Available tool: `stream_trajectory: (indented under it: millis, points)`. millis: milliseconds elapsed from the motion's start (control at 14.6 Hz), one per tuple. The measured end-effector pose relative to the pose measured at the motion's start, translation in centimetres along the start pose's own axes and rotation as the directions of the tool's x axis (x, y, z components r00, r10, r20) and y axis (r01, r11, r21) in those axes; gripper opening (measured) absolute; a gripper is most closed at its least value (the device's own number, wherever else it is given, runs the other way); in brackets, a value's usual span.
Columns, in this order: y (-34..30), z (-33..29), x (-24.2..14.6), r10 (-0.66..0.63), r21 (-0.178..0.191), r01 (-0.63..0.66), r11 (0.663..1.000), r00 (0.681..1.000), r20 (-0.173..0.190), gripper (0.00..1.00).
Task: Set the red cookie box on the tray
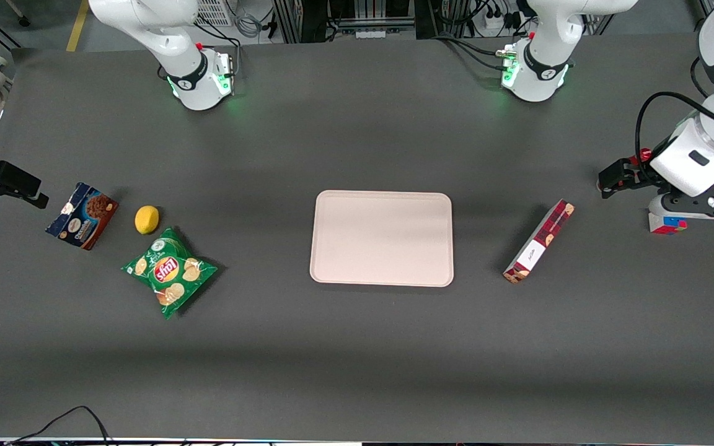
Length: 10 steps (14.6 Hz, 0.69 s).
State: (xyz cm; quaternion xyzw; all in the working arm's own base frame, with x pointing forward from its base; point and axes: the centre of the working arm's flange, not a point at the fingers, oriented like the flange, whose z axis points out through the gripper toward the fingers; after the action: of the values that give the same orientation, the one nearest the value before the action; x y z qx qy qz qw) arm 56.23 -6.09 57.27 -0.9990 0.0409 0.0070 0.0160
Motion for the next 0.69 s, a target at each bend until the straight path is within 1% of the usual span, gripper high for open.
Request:
stream_trajectory:
  millis: [549, 686]
  points:
    - [-0.01, 0.01, -0.01, 0.0, 0.0, 0.0, 1.0, 1.0, 0.001, 1.0]
    - [-0.01, 0.03, -0.1, 0.0, 0.0, 0.0, 1.0, 1.0, 0.009, 1.0]
